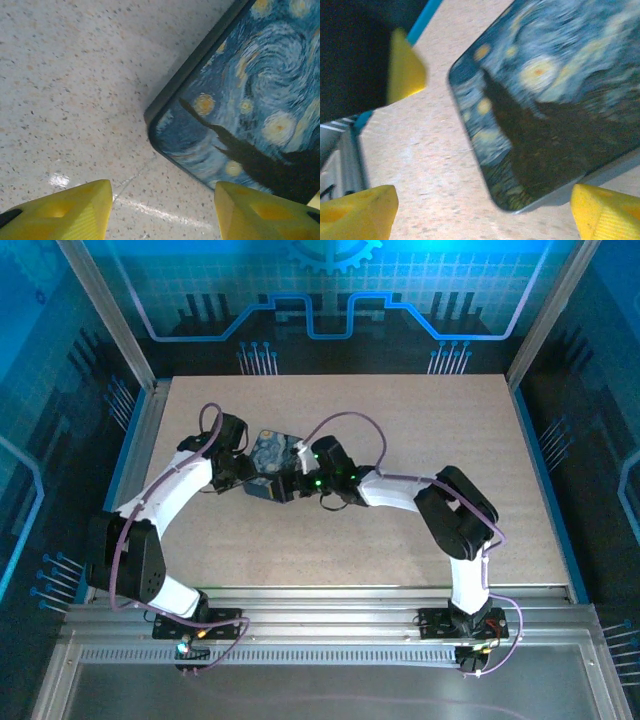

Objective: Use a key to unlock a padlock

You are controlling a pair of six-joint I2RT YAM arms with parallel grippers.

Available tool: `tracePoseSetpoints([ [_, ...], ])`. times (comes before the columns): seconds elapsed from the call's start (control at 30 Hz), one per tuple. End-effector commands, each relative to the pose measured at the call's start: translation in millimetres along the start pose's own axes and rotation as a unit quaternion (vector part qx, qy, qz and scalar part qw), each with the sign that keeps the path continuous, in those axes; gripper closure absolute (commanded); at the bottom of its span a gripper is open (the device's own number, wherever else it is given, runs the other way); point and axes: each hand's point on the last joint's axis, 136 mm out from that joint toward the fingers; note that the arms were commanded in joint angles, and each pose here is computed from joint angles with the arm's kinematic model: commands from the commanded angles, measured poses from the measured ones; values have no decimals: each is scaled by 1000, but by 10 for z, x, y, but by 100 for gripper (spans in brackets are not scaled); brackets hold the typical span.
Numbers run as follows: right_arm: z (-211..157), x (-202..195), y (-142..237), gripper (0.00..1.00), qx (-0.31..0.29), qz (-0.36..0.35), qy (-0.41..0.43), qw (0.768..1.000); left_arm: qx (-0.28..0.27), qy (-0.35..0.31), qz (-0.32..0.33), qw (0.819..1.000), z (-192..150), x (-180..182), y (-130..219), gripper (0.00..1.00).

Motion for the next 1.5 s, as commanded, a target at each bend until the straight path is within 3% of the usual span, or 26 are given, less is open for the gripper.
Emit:
tracePoseSetpoints([
  [0.0,16,167,-42,11,-2,28,-12,1000,-39,29,34,998,143,201,25,43],
  [0.13,71,-35,287,7,-25,-26,9,999,-107,45,69,991,334,428,100,36],
  [0.17,98,-64,417,6,-32,-39,22,998,-133,51,83,986,389,505,134,22],
  [0.2,139,-108,564,4,-41,-59,38,997,-158,57,103,980,426,595,168,1],
  [0.27,182,-233,849,0,-56,-105,65,991,-197,61,125,970,486,706,203,1],
  [0.47,406,-853,1893,0,-138,-216,65,964,-311,-24,115,943,565,714,65,1],
  [0.7,328,-1663,2888,0,-227,-378,53,896,-395,-114,102,906,587,633,167,1],
  [0.87,229,-1986,3303,0,-285,-378,2,881,-420,-134,62,896,478,528,34,1],
  [1.07,312,-2238,3553,0,-348,-438,32,828,-446,-211,16,870,514,248,-64,1],
  [1.17,367,-2278,3475,0,-373,-418,44,827,-456,-203,29,866,534,305,-182,1],
  [1.2,360,-2291,3370,0,-362,-412,61,834,-464,-204,30,861,562,296,-197,1],
  [1.3,426,-2322,3213,0,-333,-424,88,838,-452,-193,12,871,521,344,-281,1],
  [1.37,492,-2302,3170,0,-339,-433,125,826,-468,-199,14,861,539,326,-284,1],
  [1.4,468,-2375,3131,0,-336,-435,123,827,-449,-192,18,873,549,348,-325,1],
  [1.47,436,-2498,3111,0,-347,-432,114,825,-440,-185,25,878,606,382,-359,1],
])
Point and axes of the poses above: each hand's point on the last joint's axis, 136 mm out from that joint toward the fingers, its own y axis back along the fingers, its own x axis along the line the jaws close on, z = x × y, and after that the axes turned 13 degrees about -y, right-handed
